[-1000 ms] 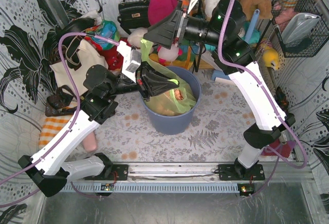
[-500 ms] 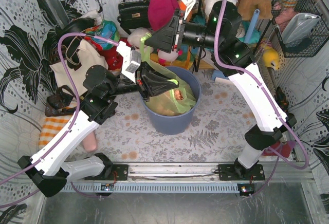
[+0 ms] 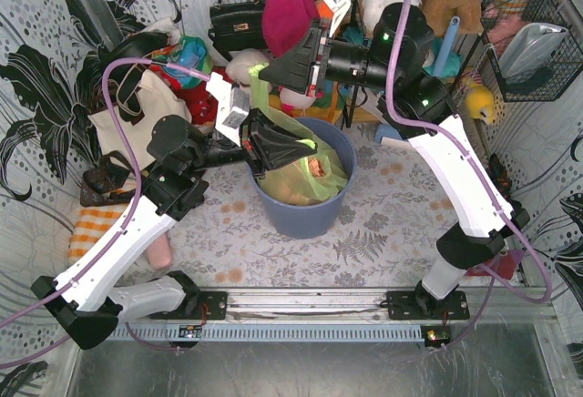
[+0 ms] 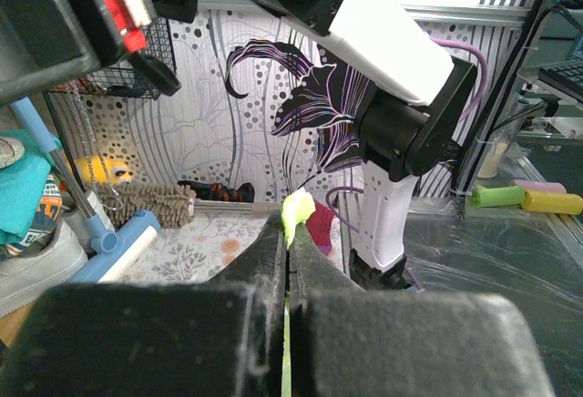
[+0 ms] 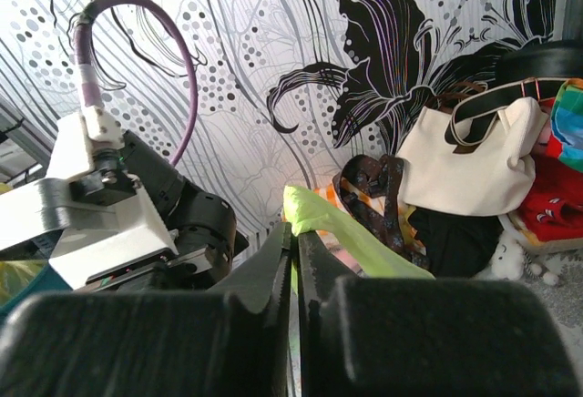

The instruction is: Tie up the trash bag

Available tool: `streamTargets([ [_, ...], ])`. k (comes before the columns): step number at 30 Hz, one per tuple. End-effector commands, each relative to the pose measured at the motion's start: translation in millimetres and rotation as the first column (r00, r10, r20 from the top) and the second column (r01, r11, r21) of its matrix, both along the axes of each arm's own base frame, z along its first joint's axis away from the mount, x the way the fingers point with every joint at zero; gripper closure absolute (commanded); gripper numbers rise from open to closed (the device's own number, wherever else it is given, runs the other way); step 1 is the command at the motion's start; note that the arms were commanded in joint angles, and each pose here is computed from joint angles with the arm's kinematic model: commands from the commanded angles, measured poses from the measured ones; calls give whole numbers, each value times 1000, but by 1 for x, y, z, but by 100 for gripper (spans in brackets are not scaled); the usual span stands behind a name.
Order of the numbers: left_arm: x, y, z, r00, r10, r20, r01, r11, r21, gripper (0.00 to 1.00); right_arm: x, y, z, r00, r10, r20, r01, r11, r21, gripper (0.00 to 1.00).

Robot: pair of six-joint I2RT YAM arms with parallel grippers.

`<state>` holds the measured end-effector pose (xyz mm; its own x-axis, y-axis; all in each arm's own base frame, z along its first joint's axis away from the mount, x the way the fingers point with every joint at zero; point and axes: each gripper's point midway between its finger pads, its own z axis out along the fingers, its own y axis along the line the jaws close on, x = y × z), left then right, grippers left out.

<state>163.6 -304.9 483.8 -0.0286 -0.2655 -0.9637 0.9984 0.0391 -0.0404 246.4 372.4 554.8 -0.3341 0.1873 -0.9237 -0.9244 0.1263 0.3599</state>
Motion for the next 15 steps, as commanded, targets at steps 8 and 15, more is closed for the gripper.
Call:
streamTargets([
  [8,3,5,20,997,54,60,-52,997,-48,100,-12,-6,51,995,1,95,-11,994,113,100],
  [15,16,15,56,977,178,120,-156,973,-172,100,-7,-2,49,998,-1,63,-7,993,117,100],
])
